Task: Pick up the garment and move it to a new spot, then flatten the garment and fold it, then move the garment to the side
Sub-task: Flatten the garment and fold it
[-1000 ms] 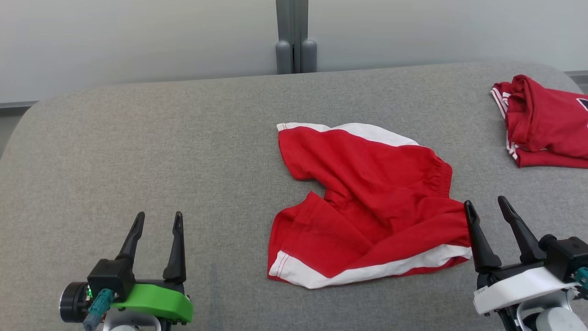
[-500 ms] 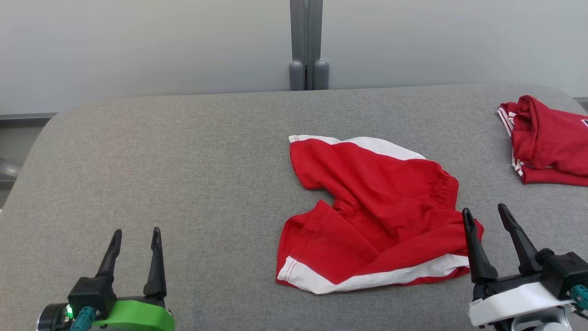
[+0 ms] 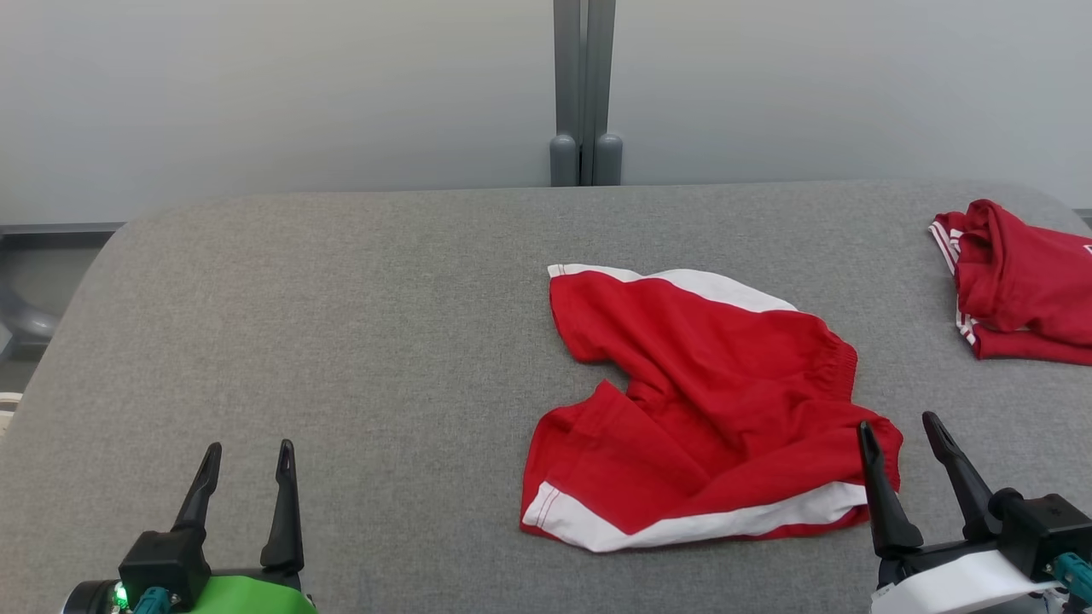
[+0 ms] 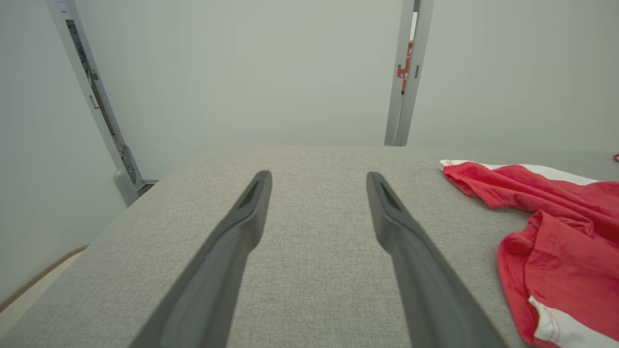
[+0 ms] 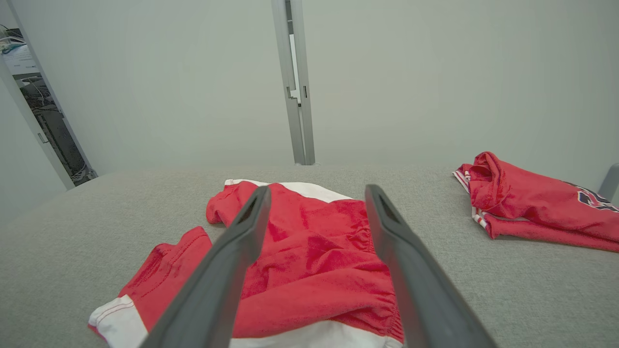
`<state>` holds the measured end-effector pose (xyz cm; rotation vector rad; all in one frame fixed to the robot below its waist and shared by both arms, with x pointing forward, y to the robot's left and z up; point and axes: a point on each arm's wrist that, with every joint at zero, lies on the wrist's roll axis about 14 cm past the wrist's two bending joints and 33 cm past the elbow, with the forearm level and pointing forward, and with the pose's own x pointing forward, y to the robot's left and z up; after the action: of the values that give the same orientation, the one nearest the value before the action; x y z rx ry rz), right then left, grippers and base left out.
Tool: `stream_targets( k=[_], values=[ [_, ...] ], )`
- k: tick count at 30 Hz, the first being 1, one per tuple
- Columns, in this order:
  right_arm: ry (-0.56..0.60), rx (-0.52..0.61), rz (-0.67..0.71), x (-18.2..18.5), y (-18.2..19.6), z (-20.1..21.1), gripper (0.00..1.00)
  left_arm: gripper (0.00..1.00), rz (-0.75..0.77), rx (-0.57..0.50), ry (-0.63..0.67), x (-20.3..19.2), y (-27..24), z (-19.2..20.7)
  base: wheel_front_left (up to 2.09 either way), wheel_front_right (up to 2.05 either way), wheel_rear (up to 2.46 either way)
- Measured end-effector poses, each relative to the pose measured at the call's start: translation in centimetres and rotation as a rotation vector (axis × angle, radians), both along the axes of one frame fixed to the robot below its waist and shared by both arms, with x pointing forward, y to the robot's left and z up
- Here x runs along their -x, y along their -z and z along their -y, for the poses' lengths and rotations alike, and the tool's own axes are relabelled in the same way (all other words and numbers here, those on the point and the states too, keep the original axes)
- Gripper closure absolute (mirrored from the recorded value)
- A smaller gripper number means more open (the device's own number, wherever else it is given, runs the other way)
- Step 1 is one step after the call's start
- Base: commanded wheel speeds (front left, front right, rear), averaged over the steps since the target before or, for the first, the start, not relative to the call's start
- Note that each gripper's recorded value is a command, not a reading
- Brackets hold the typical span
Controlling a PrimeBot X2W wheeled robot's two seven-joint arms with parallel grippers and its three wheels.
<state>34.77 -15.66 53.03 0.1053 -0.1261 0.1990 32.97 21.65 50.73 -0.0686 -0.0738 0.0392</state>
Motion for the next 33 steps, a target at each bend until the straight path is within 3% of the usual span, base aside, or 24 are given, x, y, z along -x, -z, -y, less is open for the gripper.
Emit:
stream_targets(
  k=[33],
  values=[
    [0.012,0.015,-0.037,0.5,0.9,0.5,0.0,0.0,-0.003,0.015,0.036,-0.3,-0.2,1.3,0.0,0.0,0.0]
  ],
)
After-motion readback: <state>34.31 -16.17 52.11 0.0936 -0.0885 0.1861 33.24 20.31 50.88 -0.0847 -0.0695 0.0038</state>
